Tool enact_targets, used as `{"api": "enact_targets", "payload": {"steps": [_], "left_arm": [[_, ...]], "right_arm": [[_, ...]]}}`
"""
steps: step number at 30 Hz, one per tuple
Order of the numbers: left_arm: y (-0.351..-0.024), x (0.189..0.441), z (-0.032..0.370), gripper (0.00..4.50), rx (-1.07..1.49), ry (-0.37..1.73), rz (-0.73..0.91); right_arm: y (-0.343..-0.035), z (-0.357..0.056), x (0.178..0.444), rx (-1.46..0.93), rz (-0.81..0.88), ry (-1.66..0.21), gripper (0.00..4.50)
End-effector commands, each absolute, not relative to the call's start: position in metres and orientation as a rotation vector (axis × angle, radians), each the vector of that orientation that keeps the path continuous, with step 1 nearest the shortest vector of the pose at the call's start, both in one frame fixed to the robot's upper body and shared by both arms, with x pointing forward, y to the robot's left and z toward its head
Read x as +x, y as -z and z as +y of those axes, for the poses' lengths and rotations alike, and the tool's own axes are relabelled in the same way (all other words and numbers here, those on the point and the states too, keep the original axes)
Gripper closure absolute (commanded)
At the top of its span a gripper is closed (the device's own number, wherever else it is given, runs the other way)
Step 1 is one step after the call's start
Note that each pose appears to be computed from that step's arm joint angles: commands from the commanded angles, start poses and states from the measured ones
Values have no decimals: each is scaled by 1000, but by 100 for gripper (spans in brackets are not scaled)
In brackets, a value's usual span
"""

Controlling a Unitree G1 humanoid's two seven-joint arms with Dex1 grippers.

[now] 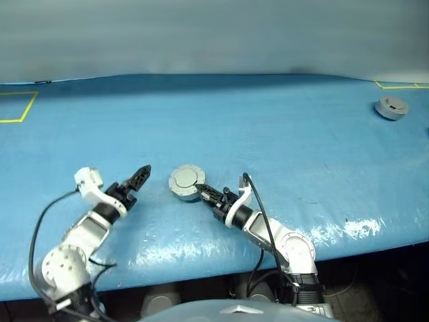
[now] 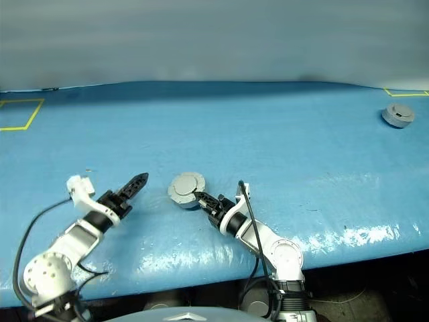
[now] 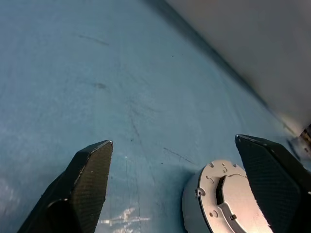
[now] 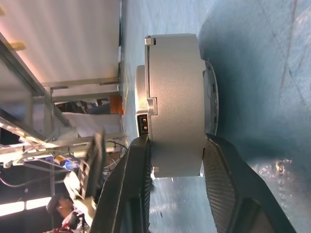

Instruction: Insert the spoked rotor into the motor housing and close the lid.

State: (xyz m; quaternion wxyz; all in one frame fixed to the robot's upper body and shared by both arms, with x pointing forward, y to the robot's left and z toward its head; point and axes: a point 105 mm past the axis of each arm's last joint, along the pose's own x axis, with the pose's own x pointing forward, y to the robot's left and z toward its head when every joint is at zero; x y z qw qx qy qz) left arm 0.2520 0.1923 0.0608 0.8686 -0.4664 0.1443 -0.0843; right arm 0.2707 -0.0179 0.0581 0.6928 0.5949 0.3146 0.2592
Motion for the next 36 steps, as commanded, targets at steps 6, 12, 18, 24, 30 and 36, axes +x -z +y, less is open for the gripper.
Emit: {"api": "enact_targets", "payload": {"steps": [6, 12, 18, 24, 30, 36], "left_arm": [[-82, 236, 155, 0, -1468, 280, 151], [-93, 237, 141, 0, -1588, 376, 138], [-90, 239, 134, 0, -1619, 399, 159], [-87, 241, 136, 0, -1632, 404, 127], [-98, 239, 139, 0, -1622, 494, 39], [-96, 239, 142, 0, -1632, 482, 31]], "right_arm": [[-132, 4, 286, 1452, 517, -767, 329], [-144, 12, 280, 1435, 523, -830, 329], [-154, 23, 269, 1429, 543, -899, 329], [-155, 28, 263, 1419, 569, -929, 329], [-153, 31, 257, 1400, 593, -947, 329], [-152, 32, 255, 1393, 600, -948, 329]]}}
